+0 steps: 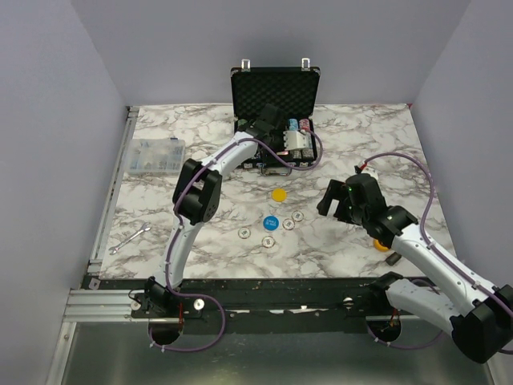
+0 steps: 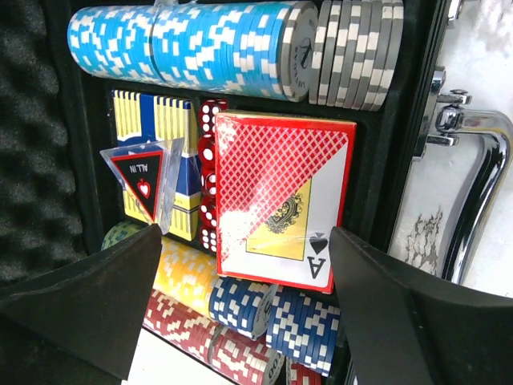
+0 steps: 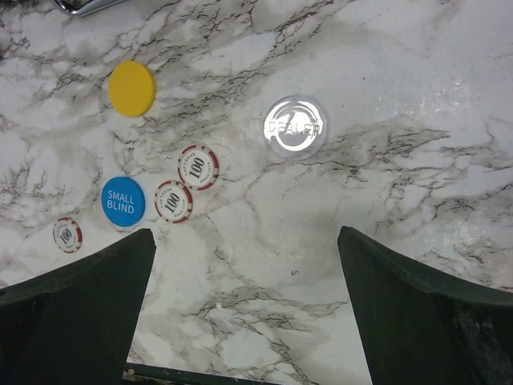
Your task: Pack up texas hold em set
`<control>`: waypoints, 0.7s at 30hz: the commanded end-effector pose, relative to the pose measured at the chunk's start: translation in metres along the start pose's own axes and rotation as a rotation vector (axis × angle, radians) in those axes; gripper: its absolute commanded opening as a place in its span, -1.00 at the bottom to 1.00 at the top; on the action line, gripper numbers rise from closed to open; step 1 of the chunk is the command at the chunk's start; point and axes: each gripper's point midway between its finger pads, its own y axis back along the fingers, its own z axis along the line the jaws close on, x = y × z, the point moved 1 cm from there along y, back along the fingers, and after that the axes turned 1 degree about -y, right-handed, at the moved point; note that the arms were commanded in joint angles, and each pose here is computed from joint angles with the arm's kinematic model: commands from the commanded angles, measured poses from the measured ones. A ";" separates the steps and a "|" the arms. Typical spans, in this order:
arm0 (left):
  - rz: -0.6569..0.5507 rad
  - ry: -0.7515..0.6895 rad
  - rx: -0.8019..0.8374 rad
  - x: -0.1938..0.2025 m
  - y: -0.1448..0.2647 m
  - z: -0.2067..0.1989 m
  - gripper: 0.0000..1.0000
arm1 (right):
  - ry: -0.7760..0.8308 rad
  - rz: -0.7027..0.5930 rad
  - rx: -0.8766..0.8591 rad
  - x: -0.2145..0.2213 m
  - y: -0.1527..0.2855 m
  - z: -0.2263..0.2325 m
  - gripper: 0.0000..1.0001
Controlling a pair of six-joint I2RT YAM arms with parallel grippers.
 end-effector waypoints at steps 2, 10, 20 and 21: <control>-0.078 0.027 -0.002 -0.018 0.028 0.007 0.73 | 0.000 0.009 -0.006 0.003 -0.007 0.002 0.99; -0.269 0.228 -0.052 -0.063 0.107 0.037 0.74 | -0.007 -0.090 -0.037 -0.032 -0.017 0.024 1.00; -0.420 1.132 -0.151 -0.094 0.219 0.025 0.71 | -0.056 -0.225 -0.098 -0.107 -0.091 0.093 0.99; -0.410 1.170 -0.147 -0.092 0.228 0.017 0.70 | -0.057 -0.229 -0.110 -0.112 -0.102 0.102 1.00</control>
